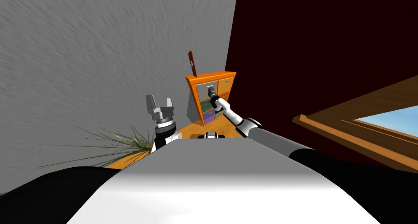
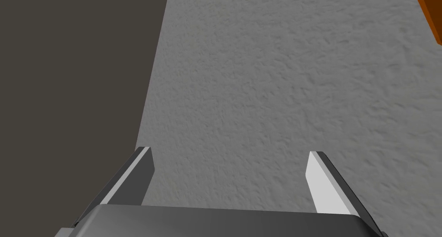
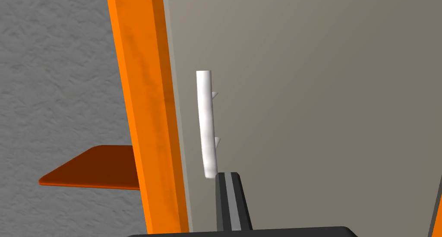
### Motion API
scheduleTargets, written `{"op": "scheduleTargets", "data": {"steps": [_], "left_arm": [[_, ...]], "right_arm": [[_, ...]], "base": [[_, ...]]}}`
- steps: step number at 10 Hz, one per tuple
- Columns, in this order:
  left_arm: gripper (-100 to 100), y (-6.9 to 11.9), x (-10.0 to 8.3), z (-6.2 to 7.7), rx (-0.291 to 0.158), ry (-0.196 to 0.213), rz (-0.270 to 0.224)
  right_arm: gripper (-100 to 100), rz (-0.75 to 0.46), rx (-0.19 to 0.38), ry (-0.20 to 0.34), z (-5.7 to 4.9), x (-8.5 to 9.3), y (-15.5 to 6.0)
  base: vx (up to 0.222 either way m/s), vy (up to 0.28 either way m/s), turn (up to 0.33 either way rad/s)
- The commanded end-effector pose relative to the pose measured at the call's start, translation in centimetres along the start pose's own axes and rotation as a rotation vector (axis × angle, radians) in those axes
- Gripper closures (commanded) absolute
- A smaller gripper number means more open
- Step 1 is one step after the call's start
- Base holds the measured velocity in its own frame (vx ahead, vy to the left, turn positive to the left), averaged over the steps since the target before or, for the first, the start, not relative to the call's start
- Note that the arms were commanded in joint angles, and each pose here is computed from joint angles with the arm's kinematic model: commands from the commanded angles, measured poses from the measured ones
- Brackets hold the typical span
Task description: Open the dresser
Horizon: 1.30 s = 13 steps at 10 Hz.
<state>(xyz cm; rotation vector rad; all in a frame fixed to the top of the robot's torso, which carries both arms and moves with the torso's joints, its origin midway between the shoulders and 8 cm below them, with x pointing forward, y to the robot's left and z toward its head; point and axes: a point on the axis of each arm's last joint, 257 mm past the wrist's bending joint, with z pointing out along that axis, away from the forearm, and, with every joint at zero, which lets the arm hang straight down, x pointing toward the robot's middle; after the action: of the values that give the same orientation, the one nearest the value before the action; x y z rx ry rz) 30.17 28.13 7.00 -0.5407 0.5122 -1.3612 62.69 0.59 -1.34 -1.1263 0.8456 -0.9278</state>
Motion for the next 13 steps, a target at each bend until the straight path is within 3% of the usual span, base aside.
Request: {"op": "scheduleTargets", "data": {"steps": [1, 3, 4, 9, 11, 12, 13], "left_arm": [[0, 0.0, 0.0, 0.0, 0.000, 0.000, 0.000], [0, 0.0, 0.0, 0.0, 0.000, 0.000, 0.000], [0, 0.0, 0.0, 0.0, 0.000, 0.000, 0.000], [0, 0.0, 0.0, 0.0, 0.000, 0.000, 0.000], [0, 0.0, 0.0, 0.0, 0.000, 0.000, 0.000], [0, 0.0, 0.0, 0.0, 0.000, 0.000, 0.000], [0, 0.0, 0.0, 0.0, 0.000, 0.000, 0.000]], "right_arm": [[100, 0.000, 0.001, -0.006, 0.4, -0.2, -0.5], [100, 0.000, 0.002, -0.007, 0.4, -0.3, -0.6], [-100, -0.014, 0.000, 0.001, 0.6, 0.1, -0.6], [-100, -0.034, -0.002, 0.014, 0.7, 0.5, -0.6], [-100, -0.042, -0.003, 0.026, 1.7, 0.9, -1.6], [-100, -0.039, -0.002, 0.023, 1.5, 0.8, -1.3], [100, -0.036, -0.002, 0.016, 0.8, 0.6, -0.7]], "base": [[-0.190, -0.107, -0.016], [-0.138, -0.076, -0.005], [0.060, 0.035, 0.032], [0.118, 0.080, 0.019], [0.066, 0.025, 0.060], [0.035, 0.011, 0.010], [-0.045, -0.018, -0.080]]}}
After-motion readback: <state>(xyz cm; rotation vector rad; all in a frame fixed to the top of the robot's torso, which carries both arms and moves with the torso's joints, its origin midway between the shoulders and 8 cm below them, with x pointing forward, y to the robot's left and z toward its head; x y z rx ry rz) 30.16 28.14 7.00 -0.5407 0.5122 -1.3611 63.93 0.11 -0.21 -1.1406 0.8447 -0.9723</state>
